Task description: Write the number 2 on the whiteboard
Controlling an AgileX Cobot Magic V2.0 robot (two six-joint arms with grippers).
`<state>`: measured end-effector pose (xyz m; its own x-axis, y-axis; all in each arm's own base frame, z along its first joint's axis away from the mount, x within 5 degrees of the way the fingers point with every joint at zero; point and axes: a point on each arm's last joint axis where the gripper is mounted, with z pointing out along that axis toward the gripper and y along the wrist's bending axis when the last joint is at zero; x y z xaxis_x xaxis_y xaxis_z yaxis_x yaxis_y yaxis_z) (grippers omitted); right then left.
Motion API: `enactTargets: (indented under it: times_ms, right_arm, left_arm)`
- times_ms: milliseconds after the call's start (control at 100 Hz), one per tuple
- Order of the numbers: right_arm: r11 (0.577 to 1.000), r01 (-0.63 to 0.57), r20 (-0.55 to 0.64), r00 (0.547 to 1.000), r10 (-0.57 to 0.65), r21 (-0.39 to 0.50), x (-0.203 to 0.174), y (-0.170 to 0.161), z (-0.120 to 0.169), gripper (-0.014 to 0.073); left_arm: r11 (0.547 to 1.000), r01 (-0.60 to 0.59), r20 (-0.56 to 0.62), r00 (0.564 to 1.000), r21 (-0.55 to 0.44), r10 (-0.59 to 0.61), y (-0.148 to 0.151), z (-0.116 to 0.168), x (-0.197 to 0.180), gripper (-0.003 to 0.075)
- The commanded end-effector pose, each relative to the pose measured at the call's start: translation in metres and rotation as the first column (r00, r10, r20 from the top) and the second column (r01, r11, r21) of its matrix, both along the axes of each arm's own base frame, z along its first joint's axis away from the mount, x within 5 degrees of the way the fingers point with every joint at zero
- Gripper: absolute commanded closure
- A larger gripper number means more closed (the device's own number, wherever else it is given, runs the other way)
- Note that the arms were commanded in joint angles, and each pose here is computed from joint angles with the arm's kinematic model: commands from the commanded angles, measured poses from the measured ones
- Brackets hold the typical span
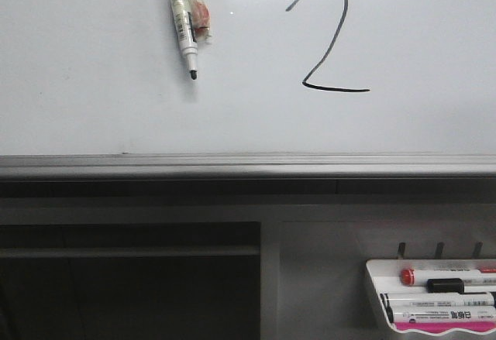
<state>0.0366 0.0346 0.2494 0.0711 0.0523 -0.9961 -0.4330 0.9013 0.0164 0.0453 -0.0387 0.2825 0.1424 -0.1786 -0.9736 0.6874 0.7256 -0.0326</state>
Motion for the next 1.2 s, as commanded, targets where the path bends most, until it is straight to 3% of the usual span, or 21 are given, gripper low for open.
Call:
enactTargets:
  times_ms: [0, 760, 880, 1040, 1190]
  right_arm:
    - [0.999, 0.038, 0.056, 0.998, -0.039, 0.032, -0.003, -0.004, 0.011, 0.0662]
    - [0.998, 0.040, 0.057, 0.998, -0.042, 0.038, -0.003, -0.004, 0.011, 0.0662]
    - [0.998, 0.042, 0.057, 0.997, -0.044, 0.038, -0.003, -0.004, 0.012, 0.0662]
    - [0.998, 0.047, 0.059, 0.997, -0.049, 0.040, -0.003, -0.005, 0.012, 0.0662]
    - [0.998, 0.048, 0.060, 0.997, -0.051, 0.041, -0.003, -0.005, 0.012, 0.0662]
  left_arm:
    - [0.997, -0.033, 0.010, 0.999, -0.065, 0.033, 0.004, 0.011, 0.001, 0.0740]
    - [0.997, -0.034, -0.001, 0.999, -0.072, 0.034, 0.004, 0.010, 0.002, 0.0740]
    - [0.999, -0.039, 0.045, 0.998, -0.005, 0.040, 0.002, 0.007, 0.001, 0.0740]
    - [0.984, -0.180, 0.002, 0.984, -0.007, 0.180, 0.005, -0.003, 0.010, 0.0740]
    - [0.927, -0.374, -0.056, 0.926, -0.001, 0.374, 0.016, -0.012, 0.017, 0.0740]
